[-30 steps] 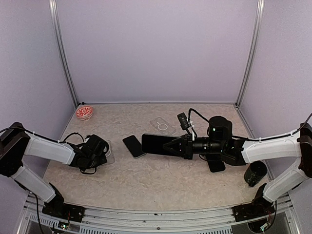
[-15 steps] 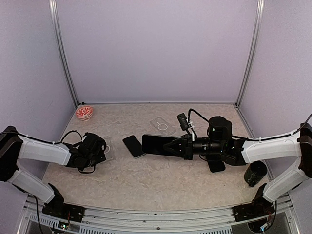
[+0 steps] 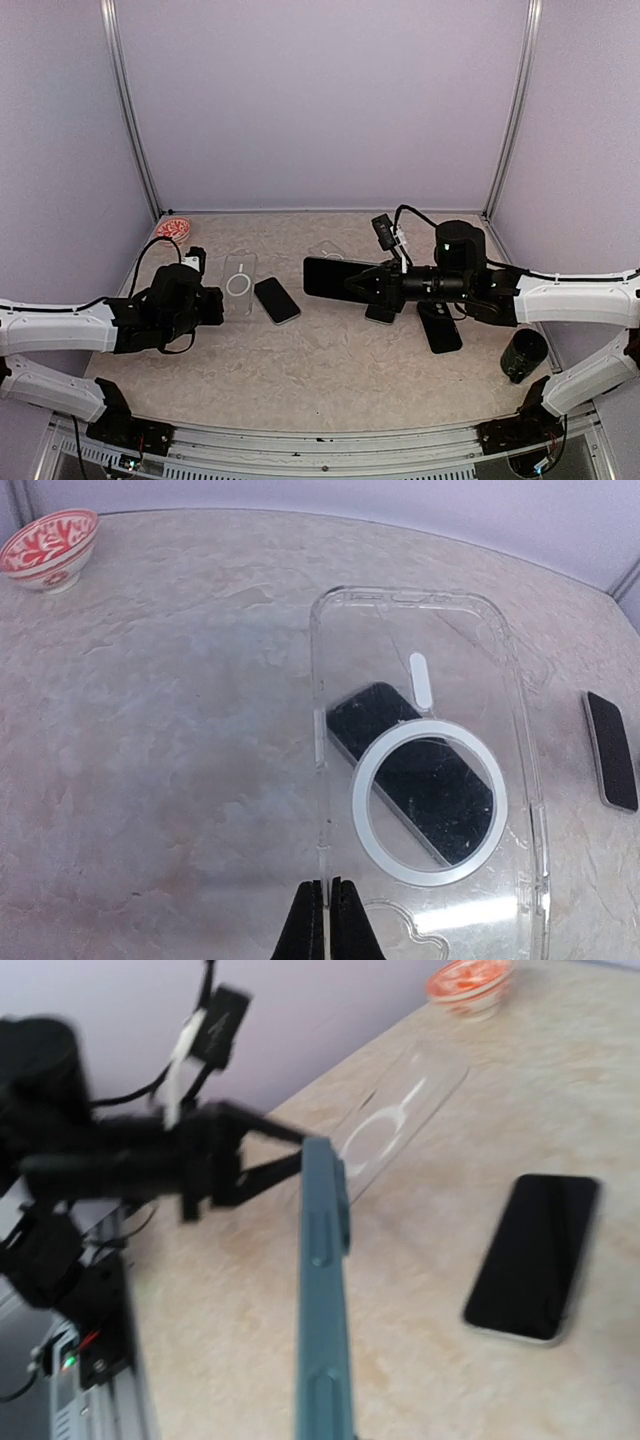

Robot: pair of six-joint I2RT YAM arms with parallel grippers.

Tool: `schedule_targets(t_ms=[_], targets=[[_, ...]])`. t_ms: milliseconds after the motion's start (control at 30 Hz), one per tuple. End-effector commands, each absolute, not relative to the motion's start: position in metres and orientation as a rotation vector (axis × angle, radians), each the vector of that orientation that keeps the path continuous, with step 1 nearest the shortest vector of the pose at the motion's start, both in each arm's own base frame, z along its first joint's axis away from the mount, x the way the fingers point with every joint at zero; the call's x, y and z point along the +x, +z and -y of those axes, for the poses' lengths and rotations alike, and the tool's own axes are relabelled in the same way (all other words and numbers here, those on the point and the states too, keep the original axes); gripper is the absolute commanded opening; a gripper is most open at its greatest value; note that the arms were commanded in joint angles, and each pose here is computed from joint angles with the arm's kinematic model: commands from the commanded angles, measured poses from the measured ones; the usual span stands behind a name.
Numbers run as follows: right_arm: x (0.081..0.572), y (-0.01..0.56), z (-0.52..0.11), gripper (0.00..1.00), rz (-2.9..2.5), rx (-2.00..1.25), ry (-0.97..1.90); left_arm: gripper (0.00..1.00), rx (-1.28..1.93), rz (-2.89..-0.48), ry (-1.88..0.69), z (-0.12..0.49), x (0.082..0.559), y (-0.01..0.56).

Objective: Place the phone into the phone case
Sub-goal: Pick up the phone case from the center of the board, then place the phone case at the center of the board.

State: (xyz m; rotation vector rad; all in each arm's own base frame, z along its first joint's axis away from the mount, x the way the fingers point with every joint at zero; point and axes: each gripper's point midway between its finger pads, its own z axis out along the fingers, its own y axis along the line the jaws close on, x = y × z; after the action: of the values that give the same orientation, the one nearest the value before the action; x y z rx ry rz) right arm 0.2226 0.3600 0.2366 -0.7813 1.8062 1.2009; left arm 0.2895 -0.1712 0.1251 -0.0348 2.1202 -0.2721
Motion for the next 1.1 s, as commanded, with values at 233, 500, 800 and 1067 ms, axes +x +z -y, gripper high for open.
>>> schedule_targets(t_ms=[233, 500, 800, 1067], targets=[[0.25, 0.279, -0.315, 0.0, -1.825, -0.611, 1.006, 0.0, 0.602, -2.036, -0.357, 0.286, 0.276, 0.131], [0.245, 0.281, -0.3, 0.0, -1.826, -0.578, 0.987, 0.0, 0.966, -1.966, -0.428, 0.366, 0.255, 0.114], [0.242, 0.286, -0.291, 0.0, -1.808, -0.558, 0.969, 0.0, 1.208, -1.989, -0.475, 0.4, 0.239, 0.075], [0.243, 0.284, -0.293, 0.0, -1.809, -0.563, 0.972, 0.01, 1.233, -1.996, -0.397, 0.404, 0.249, 0.062]])
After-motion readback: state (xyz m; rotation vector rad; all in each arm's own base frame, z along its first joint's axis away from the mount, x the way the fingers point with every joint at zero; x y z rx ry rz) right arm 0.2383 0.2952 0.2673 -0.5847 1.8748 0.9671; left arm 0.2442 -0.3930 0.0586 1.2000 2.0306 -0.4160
